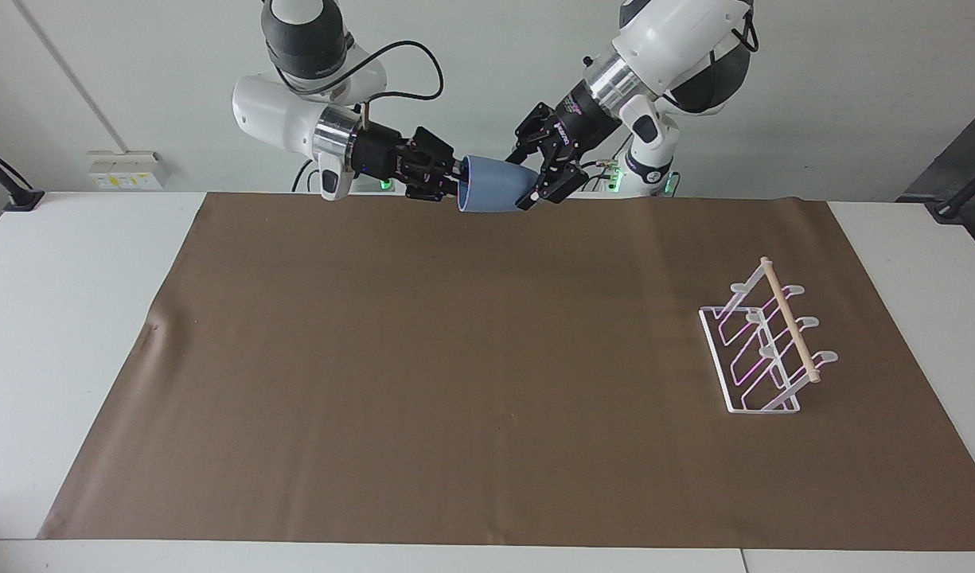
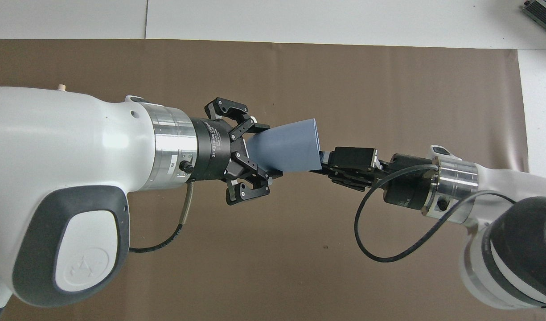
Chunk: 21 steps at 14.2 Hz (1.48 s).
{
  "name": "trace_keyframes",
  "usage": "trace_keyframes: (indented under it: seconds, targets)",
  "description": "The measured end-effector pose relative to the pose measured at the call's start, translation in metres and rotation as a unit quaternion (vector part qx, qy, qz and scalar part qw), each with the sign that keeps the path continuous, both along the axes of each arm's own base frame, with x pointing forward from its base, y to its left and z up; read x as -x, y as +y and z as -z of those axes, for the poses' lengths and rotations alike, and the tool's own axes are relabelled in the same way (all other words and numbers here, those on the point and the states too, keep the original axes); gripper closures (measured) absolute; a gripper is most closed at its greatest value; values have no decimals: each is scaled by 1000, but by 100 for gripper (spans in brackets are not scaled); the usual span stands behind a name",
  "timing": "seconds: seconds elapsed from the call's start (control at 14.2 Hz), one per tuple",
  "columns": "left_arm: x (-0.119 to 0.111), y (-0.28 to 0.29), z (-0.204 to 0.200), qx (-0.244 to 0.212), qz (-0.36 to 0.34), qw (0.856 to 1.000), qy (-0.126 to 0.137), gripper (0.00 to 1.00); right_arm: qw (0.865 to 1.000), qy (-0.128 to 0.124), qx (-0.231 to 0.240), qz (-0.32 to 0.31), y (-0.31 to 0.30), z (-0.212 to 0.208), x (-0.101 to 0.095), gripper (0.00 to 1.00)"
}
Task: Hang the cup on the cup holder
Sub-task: 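Close the left gripper on the cup while the right gripper holds it, then open the right gripper and draw it back while the left gripper holds the cup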
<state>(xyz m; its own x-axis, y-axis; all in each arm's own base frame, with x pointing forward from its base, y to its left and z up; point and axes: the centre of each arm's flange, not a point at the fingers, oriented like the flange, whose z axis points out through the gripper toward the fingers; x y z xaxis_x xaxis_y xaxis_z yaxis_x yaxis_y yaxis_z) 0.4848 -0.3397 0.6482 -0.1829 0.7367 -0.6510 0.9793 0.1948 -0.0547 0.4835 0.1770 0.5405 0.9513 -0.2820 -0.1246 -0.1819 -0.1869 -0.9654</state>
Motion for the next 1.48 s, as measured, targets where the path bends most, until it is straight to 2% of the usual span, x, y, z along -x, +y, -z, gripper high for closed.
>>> trace_keyframes:
  seconds: [0.35,0.85,0.99,1.13,1.2,1.27,1.48]
  targets:
    - [-2,2,0,0,-2,1000,0,23,1000,0,0,2,-2,0,-1,58]
    - [-5,9,2,-2,-4,1000,0,23,1000,-1,-1,8,-22,-2,-5,50]
    - [-8,13,2,-3,-4,1000,-2,23,1000,-2,16,-14,-42,-1,-6,50]
    - [-10,18,3,-7,3,1000,-6,23,997,-6,62,-35,-77,0,-4,46]
    - [-12,22,4,-14,4,1000,-10,23,995,-10,92,-41,-94,-1,-1,39]
    - [-14,25,5,-29,5,999,-19,23,992,-12,120,-45,-106,-2,2,27]
    - [-16,30,8,-71,12,997,-41,23,983,-17,176,-55,-123,-2,6,0]
